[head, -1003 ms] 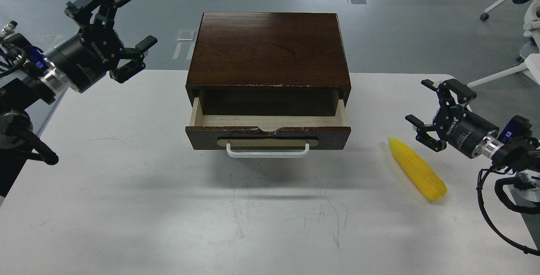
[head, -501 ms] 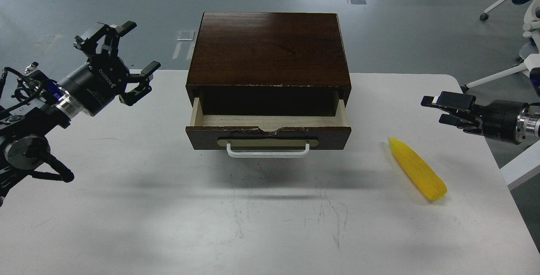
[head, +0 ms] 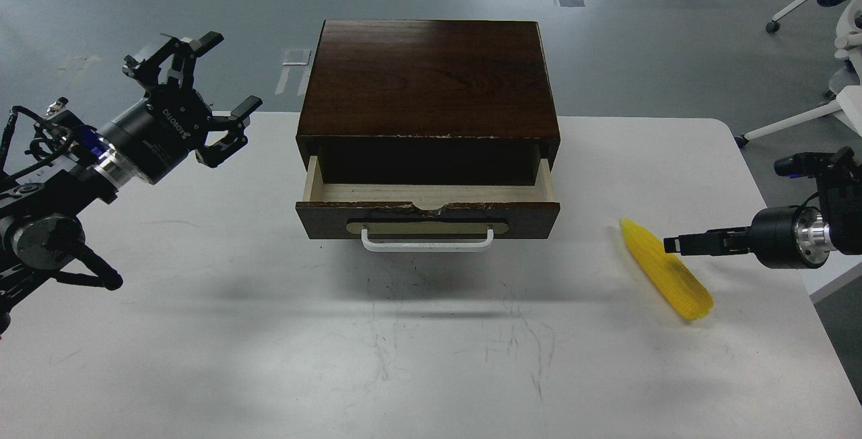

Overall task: Put corn in drawer with both arms
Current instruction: 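Lower the right gripper onto the yellow corn cob and grasp it, then lift the corn with the right gripper and carry it over the open drawer, then lower the corn into the drawer, open the right gripper and withdraw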

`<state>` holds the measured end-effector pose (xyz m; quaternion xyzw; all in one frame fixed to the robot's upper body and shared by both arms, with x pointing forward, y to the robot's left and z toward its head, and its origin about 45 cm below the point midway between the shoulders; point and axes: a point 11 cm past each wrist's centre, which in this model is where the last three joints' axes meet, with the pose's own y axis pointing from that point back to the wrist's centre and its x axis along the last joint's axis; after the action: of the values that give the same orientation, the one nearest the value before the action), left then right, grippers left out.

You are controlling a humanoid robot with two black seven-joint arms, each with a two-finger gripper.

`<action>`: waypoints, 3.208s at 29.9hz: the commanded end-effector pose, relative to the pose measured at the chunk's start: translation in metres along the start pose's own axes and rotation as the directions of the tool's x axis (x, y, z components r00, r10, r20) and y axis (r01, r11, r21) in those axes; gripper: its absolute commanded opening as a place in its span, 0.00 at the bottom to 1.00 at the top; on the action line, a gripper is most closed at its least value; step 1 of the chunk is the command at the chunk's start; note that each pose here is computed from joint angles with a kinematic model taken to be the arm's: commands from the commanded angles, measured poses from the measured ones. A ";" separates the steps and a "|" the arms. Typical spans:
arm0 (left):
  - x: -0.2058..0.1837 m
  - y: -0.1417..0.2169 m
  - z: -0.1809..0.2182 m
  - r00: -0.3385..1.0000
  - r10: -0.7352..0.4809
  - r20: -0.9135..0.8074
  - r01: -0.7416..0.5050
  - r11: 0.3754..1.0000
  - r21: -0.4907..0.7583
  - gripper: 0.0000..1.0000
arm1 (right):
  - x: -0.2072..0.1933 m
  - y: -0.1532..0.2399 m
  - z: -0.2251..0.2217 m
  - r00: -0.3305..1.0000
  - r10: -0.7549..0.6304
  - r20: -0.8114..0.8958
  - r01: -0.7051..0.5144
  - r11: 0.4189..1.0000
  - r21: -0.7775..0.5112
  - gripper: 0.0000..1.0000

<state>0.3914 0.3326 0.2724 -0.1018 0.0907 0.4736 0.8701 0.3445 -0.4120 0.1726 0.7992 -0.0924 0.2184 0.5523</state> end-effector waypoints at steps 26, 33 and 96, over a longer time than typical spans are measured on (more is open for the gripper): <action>-0.002 -0.003 0.002 1.000 -0.005 0.000 0.005 1.000 -0.010 0.98 | -0.009 -0.007 -0.010 0.995 -0.072 -0.065 0.072 0.997 0.000 0.04; -0.001 -0.003 0.005 1.000 -0.005 0.002 0.005 1.000 -0.021 0.98 | 0.100 0.053 -0.058 0.962 0.147 -0.229 -0.140 0.989 0.046 0.05; 0.001 0.001 0.025 1.000 -0.003 0.027 0.004 0.999 -0.048 0.98 | 0.147 -0.020 -0.332 0.310 0.162 -0.937 0.083 0.977 0.196 0.59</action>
<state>0.3930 0.3401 0.2964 -0.1165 0.0667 0.4756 0.8694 0.4020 -0.0851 0.3204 0.5671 0.2517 0.6681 0.4107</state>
